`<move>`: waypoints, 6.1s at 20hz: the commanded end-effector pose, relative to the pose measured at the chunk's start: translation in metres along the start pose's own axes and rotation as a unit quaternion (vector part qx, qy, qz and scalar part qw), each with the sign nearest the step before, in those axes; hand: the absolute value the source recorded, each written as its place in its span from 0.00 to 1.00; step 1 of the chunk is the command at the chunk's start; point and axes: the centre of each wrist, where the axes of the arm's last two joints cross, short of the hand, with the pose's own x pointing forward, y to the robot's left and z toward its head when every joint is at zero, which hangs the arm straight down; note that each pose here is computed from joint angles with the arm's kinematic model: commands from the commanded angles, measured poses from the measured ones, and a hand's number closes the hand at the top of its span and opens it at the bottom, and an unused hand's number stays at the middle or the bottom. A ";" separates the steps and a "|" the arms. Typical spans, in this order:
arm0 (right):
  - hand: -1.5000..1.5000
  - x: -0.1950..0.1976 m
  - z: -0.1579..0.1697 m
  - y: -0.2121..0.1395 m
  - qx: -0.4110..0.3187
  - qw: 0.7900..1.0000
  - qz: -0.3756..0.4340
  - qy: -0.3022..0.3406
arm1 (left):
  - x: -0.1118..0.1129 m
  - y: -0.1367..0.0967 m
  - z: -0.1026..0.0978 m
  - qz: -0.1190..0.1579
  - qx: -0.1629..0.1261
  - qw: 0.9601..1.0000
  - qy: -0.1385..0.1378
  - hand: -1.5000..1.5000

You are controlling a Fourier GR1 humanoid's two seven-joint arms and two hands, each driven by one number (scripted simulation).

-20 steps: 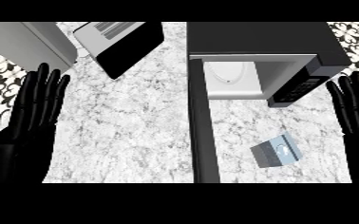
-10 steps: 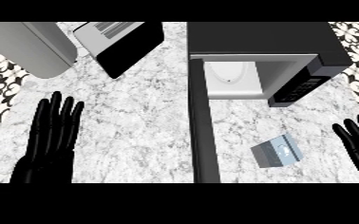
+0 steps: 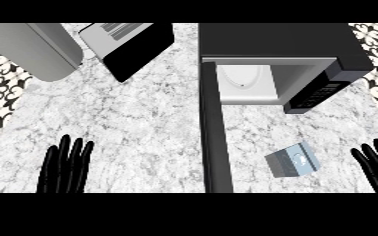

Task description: Pick up the milk, place it into the microwave and close the microwave

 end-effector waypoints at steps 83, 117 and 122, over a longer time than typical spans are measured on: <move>1.00 -0.267 -0.085 -0.006 -0.210 0.973 0.088 -0.049 | -0.011 0.030 0.084 0.017 0.001 1.000 -0.003 0.00; 1.00 -0.128 -0.051 0.054 -0.160 0.982 -0.059 -0.086 | 0.002 0.022 0.103 0.022 0.014 1.000 0.005 0.00; 1.00 -0.128 -0.072 0.053 -0.164 0.983 0.003 -0.078 | 0.001 0.016 0.108 0.026 0.013 1.000 0.002 0.00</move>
